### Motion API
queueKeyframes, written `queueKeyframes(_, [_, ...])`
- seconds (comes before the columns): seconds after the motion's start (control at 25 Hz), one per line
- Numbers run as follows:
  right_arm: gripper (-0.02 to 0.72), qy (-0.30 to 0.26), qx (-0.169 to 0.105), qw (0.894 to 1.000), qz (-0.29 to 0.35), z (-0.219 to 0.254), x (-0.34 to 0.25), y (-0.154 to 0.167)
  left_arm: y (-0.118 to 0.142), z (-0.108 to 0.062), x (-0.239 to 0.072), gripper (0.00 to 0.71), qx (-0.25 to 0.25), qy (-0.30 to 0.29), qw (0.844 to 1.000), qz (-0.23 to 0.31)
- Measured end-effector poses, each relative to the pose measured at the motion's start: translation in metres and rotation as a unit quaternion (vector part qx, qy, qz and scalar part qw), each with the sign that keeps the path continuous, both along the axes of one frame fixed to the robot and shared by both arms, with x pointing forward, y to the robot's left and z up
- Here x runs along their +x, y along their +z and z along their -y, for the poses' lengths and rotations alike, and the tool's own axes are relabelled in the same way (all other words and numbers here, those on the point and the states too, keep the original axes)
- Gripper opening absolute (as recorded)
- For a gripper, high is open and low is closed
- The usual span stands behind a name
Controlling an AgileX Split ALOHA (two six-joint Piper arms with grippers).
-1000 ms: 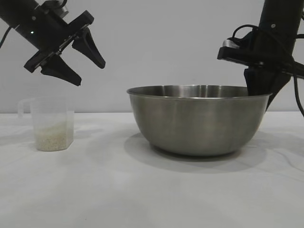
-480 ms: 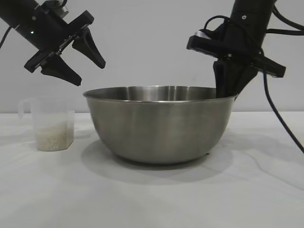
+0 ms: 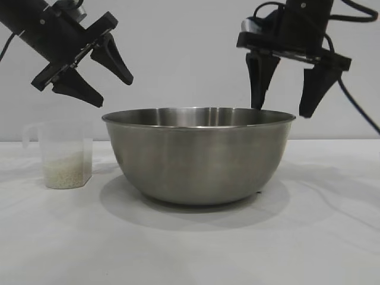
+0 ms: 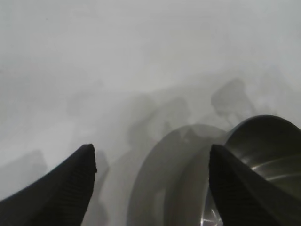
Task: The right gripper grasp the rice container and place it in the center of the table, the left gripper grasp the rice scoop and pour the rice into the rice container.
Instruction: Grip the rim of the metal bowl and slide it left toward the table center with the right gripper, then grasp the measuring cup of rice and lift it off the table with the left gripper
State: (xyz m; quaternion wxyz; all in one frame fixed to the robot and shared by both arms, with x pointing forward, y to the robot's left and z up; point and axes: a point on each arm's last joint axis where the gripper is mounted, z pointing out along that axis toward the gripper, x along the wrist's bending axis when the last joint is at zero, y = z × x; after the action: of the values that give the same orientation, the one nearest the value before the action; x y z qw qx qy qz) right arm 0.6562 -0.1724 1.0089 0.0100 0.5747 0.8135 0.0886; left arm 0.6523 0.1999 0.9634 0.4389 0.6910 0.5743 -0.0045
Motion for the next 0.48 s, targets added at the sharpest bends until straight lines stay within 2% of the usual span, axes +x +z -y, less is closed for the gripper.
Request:
queueKeyframes(0.24, [0.531,-0.062,0.005,0.997,0.039,0.051,0.001,0.036,0.000,0.000,0.000,0.452,0.000,0.000,1.000,0.000])
queueKeyframes(0.48, [0.531,-0.095,0.011,0.991,0.088,0.081,-0.028,0.086,0.000,0.000,0.000,0.452,0.000,0.000,1.000,0.000])
